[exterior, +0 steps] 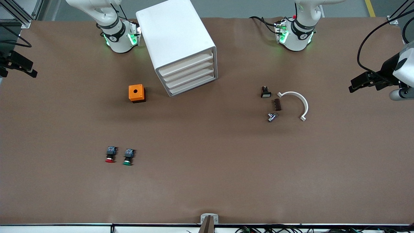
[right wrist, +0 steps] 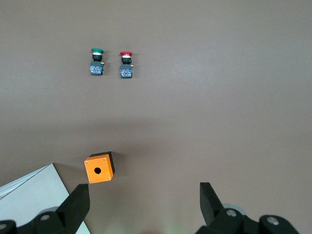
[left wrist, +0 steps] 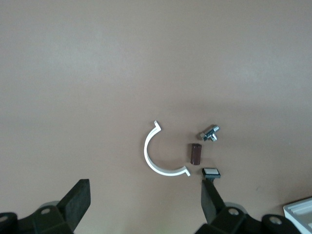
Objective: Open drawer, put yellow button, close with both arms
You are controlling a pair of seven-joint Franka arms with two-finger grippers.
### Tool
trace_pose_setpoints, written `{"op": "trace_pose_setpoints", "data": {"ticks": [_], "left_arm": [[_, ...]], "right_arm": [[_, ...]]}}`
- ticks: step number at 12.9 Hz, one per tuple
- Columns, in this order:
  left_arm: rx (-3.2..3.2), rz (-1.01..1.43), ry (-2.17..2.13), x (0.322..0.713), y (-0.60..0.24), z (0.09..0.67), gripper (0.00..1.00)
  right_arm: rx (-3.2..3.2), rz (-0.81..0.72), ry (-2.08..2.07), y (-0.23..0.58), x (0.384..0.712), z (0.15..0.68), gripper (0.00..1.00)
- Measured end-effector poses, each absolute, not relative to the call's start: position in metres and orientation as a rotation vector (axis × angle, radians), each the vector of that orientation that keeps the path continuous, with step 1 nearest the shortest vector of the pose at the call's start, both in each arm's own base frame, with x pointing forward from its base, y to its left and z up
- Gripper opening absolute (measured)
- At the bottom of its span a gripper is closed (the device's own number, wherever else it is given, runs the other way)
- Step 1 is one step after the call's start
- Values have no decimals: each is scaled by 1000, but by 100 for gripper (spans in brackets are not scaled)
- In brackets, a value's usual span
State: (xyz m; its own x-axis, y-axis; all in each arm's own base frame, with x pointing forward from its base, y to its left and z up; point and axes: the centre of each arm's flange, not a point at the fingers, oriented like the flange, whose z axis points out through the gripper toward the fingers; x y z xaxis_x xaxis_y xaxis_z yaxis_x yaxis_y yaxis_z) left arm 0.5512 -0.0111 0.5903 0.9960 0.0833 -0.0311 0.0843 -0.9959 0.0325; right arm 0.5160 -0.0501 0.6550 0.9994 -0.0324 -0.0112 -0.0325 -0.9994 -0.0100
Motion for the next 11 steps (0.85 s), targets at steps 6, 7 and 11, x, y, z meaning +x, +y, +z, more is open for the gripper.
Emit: {"op": "trace_pose_setpoints", "data": {"ticks": [6, 7, 11], "left_arm": [[3132, -16, 63, 552, -24, 594, 100], [3132, -6, 55, 553, -27, 597, 100], [3131, 21, 51, 553, -28, 605, 100]], "right_arm": [[-3130, 28, 48, -50, 515, 654, 100], [-3130, 28, 48, -50, 515, 654, 100], [-3130, 29, 42, -50, 515, 654, 100]]}}
